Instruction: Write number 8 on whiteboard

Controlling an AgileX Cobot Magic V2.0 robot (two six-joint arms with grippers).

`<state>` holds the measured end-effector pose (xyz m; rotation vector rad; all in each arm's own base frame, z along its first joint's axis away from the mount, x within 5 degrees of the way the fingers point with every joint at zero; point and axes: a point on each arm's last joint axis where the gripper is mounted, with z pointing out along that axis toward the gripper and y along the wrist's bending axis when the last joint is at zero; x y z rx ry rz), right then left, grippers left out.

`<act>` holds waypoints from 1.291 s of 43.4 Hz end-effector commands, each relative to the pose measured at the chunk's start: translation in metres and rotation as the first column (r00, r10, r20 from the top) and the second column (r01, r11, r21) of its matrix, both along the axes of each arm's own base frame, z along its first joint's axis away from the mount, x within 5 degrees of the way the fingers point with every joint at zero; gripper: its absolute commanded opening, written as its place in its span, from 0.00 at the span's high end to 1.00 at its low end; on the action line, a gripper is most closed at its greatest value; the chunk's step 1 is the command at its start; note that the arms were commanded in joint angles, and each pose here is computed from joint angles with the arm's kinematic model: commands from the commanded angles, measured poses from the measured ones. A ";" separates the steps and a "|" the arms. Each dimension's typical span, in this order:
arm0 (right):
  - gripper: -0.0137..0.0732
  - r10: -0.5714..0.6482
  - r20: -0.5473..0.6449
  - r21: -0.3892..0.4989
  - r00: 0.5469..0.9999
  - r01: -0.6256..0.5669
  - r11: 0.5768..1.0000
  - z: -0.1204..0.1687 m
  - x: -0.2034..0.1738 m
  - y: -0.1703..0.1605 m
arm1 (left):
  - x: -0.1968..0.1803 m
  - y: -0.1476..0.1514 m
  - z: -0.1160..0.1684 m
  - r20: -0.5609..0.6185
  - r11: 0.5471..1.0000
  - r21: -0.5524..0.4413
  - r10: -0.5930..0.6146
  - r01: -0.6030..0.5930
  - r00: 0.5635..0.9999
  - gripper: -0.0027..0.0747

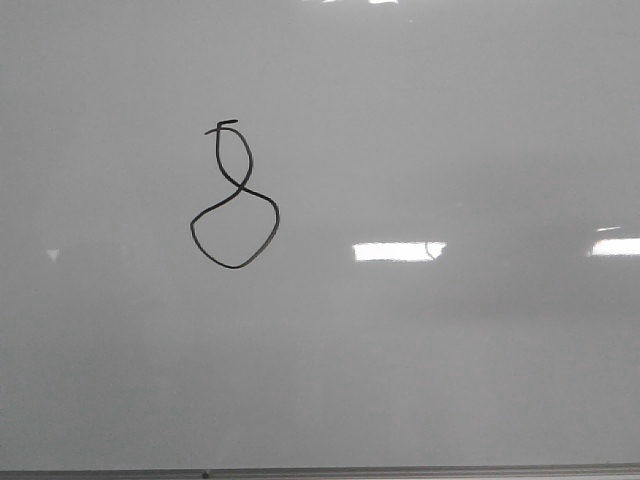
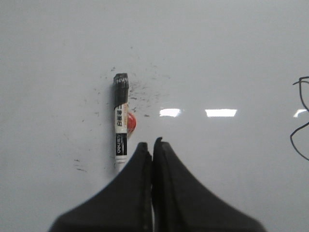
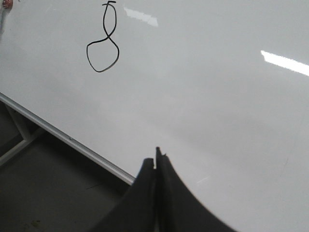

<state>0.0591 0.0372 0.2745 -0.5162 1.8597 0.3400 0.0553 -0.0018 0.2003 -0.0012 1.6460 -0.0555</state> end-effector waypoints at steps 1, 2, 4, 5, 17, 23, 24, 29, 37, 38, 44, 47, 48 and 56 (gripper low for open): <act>0.91 -0.024 0.073 0.044 0.997 0.021 0.999 0.014 0.002 -0.001 | 0.000 0.000 0.008 0.152 1.000 -0.021 0.003 0.000 0.988 0.99; 0.91 -0.024 0.073 0.044 0.997 0.021 0.999 0.014 0.002 -0.001 | 0.000 0.000 0.006 0.163 1.000 -0.021 0.003 0.001 0.987 0.99; 0.91 -0.024 0.073 0.044 0.997 0.021 0.999 0.014 0.002 -0.001 | 0.000 0.000 0.006 0.146 1.000 -0.020 0.003 0.000 0.989 0.99; 0.91 -0.025 0.074 0.044 0.997 0.021 0.999 0.014 0.002 -0.001 | 0.000 0.000 0.007 0.158 1.000 -0.021 0.003 0.000 0.987 0.99; 0.91 -0.025 0.074 0.044 0.997 0.021 0.999 0.014 0.002 -0.001 | 0.000 0.000 0.008 0.167 1.000 -0.021 0.003 0.001 0.986 0.99; 0.91 -0.025 0.074 0.044 0.997 0.021 0.999 0.014 0.002 -0.001 | 0.000 0.000 0.008 0.167 1.000 -0.021 0.003 0.001 0.986 0.99; 0.91 -0.025 0.074 0.044 0.997 0.021 0.999 0.014 0.002 -0.001 | 0.000 0.000 0.008 0.167 1.000 -0.021 0.003 0.001 0.986 0.99; 0.91 -0.025 0.074 0.044 0.997 0.021 0.999 0.014 0.002 -0.001 | 0.000 0.000 0.008 0.167 1.000 -0.021 0.003 0.001 0.986 0.99; 0.91 -0.025 0.074 0.044 0.997 0.021 0.999 0.014 0.002 -0.001 | 0.000 0.000 0.008 0.167 1.000 -0.021 0.003 0.001 0.986 0.99; 0.91 -0.025 0.074 0.044 0.997 0.021 0.999 0.014 0.002 -0.001 | 0.000 0.000 0.008 0.167 1.000 -0.021 0.003 0.001 0.986 0.99; 0.91 -0.025 0.074 0.044 0.997 0.021 0.999 0.014 0.002 -0.001 | 0.000 0.000 0.008 0.167 1.000 -0.021 0.003 0.001 0.986 0.99; 0.91 -0.025 0.073 0.044 0.997 0.021 0.999 0.014 0.002 -0.001 | 0.000 0.000 0.008 0.167 1.000 -0.021 0.003 0.001 0.986 0.99; 0.91 -0.024 0.072 0.039 0.997 0.021 0.999 0.013 0.002 -0.001 | 0.000 0.000 0.008 0.167 1.000 -0.021 0.003 0.001 0.986 0.99; 0.91 -0.157 0.266 0.034 0.951 0.153 0.988 0.004 0.006 -0.013 | 0.000 0.000 0.008 0.167 1.000 -0.021 0.003 0.001 0.986 0.99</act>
